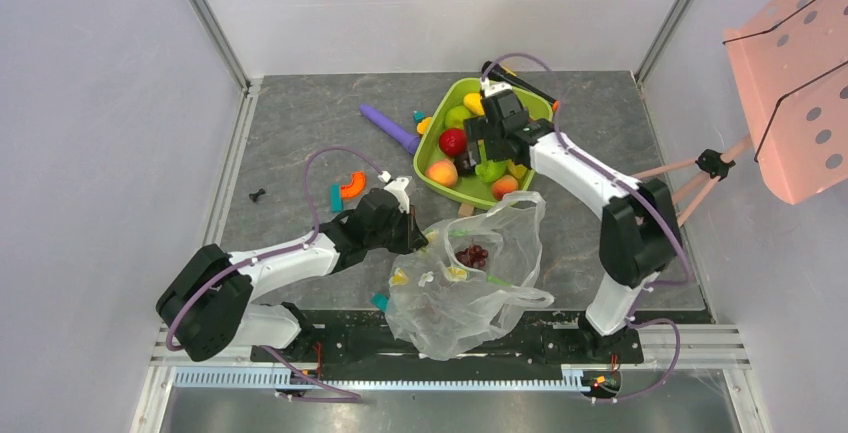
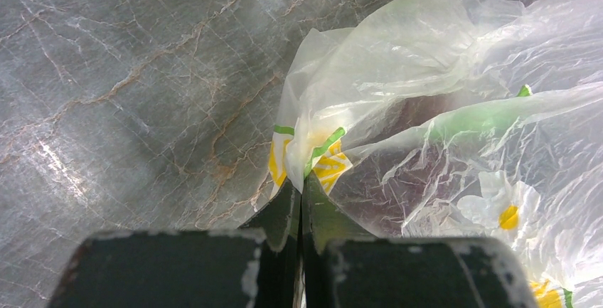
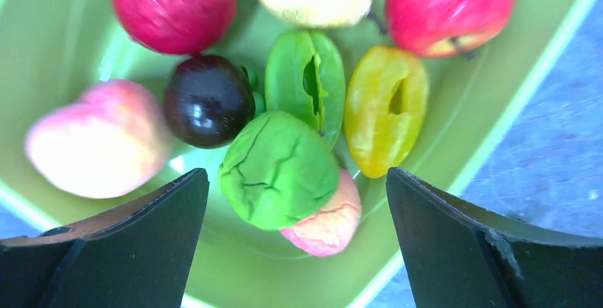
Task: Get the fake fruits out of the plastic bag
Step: Place the fake fruit in the bin, then take out the fake fruit from the plastic bag.
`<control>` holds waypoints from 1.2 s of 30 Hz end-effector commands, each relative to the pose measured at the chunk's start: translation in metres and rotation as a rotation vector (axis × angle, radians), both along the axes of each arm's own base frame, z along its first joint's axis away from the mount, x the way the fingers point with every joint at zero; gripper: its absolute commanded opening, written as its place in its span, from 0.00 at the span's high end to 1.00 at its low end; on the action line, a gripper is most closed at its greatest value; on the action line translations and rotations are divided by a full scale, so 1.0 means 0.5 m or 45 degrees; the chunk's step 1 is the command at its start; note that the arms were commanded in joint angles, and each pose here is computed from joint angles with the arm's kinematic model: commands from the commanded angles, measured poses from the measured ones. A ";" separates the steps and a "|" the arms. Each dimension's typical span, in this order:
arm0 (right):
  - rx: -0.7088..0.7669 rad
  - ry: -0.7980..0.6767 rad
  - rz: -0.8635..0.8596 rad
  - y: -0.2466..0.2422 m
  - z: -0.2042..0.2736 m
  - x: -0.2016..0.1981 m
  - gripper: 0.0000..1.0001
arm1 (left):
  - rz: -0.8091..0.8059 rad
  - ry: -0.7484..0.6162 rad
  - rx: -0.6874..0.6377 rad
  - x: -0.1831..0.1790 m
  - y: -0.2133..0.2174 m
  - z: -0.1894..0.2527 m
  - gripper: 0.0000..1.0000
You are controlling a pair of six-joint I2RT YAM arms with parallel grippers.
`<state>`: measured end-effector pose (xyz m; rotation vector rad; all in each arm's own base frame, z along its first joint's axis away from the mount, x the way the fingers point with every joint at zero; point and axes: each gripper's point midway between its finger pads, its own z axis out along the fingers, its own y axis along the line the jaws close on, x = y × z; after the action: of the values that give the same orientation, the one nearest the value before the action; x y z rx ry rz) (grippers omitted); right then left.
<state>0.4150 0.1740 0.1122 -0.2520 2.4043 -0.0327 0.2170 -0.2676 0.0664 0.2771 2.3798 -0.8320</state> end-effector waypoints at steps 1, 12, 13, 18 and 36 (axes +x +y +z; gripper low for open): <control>0.064 -0.276 -0.006 -0.015 0.209 0.018 0.02 | -0.007 -0.029 -0.040 0.006 -0.013 0.017 0.98; 0.495 -0.423 0.390 0.041 0.405 -0.201 0.11 | -0.001 -0.053 -0.104 0.017 -0.029 0.052 0.98; 0.538 -0.414 0.449 0.053 0.404 -0.239 0.16 | -0.004 -0.057 -0.116 0.018 -0.032 0.057 0.98; 0.752 -0.306 0.688 0.101 0.368 -0.426 0.36 | -0.011 -0.088 -0.149 0.029 -0.045 0.078 0.98; 0.713 -0.105 0.320 0.039 0.030 -0.470 0.70 | -0.106 -0.229 -0.274 0.104 -0.139 0.234 0.98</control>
<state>0.1614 0.1960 0.1218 -0.4182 2.2557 0.7434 0.2566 -0.3205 0.1505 0.3103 2.1895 -1.0045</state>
